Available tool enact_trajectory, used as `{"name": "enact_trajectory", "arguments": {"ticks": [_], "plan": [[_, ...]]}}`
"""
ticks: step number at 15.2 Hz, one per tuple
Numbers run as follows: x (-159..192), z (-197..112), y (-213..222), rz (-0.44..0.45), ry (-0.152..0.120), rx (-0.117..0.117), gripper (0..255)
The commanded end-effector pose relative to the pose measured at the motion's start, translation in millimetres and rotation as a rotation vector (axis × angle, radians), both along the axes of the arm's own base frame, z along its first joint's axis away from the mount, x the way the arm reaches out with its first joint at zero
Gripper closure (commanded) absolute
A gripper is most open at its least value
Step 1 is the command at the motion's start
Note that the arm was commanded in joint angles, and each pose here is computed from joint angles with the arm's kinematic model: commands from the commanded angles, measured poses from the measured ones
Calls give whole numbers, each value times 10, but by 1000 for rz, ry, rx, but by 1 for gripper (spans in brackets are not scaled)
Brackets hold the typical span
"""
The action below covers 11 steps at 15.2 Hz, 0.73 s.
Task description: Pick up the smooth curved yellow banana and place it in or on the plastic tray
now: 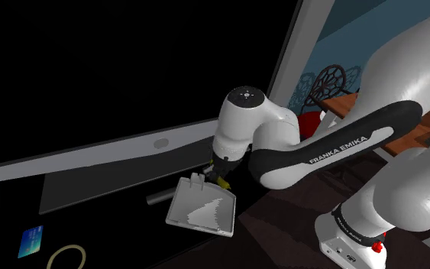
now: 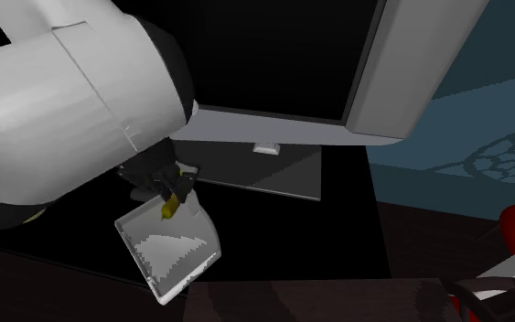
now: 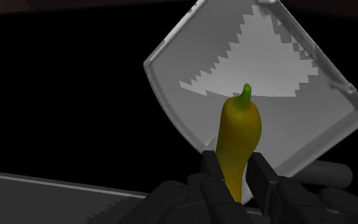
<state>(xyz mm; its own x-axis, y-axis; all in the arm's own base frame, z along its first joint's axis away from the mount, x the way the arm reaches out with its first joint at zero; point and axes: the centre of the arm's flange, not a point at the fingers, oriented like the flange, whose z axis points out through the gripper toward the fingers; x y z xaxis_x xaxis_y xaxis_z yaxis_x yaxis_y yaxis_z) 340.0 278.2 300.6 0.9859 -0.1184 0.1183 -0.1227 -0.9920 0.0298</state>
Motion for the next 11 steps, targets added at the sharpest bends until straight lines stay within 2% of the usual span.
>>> {"name": "enact_trajectory", "arguments": {"ticks": [1,2,11], "plan": [[-12,-7,250,-3,0,0,255],[-31,-5,464,-3,0,0,255],[-31,-480,464,-3,0,0,255]]}}
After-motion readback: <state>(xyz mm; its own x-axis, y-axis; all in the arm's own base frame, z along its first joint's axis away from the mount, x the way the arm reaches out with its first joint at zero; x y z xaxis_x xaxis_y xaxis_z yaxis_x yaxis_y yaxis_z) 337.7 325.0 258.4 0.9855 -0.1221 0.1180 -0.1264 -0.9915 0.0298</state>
